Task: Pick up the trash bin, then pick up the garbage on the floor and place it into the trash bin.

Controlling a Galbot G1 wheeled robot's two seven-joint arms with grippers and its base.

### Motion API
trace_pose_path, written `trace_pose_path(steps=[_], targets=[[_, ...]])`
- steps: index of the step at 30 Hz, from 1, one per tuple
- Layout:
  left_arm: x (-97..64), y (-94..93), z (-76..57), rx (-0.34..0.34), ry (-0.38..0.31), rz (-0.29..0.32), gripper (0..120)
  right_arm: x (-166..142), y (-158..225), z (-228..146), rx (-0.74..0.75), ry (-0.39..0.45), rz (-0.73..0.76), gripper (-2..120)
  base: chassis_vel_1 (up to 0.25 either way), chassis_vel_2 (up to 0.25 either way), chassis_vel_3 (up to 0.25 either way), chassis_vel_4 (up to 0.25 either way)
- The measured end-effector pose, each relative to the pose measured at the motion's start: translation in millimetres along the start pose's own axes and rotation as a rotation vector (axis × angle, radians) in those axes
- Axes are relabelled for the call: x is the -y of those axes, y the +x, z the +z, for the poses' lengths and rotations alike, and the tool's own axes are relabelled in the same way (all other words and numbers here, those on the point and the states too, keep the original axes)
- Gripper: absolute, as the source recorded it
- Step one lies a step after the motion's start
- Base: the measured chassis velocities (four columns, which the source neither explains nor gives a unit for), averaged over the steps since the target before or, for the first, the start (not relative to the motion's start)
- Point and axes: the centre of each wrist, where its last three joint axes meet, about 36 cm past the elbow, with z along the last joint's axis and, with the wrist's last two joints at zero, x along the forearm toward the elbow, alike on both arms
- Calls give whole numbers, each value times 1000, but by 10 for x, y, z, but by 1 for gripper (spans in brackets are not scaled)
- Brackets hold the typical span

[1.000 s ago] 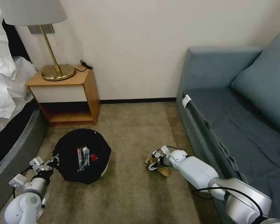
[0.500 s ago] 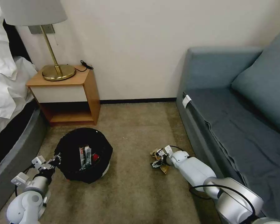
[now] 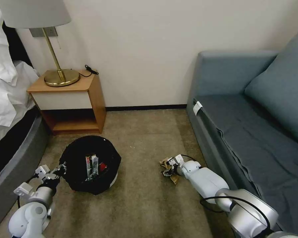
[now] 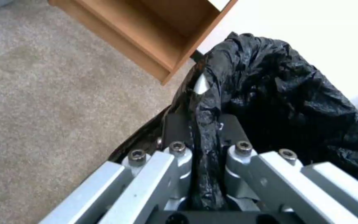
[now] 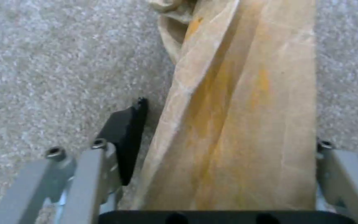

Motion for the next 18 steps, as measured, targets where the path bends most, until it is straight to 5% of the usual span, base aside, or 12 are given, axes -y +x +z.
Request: trace_pose_path(steps=[18], targets=[[68, -53, -12, 2, -1, 18, 5, 34, 34, -38, 12, -15, 22, 12, 0, 0, 0, 0]])
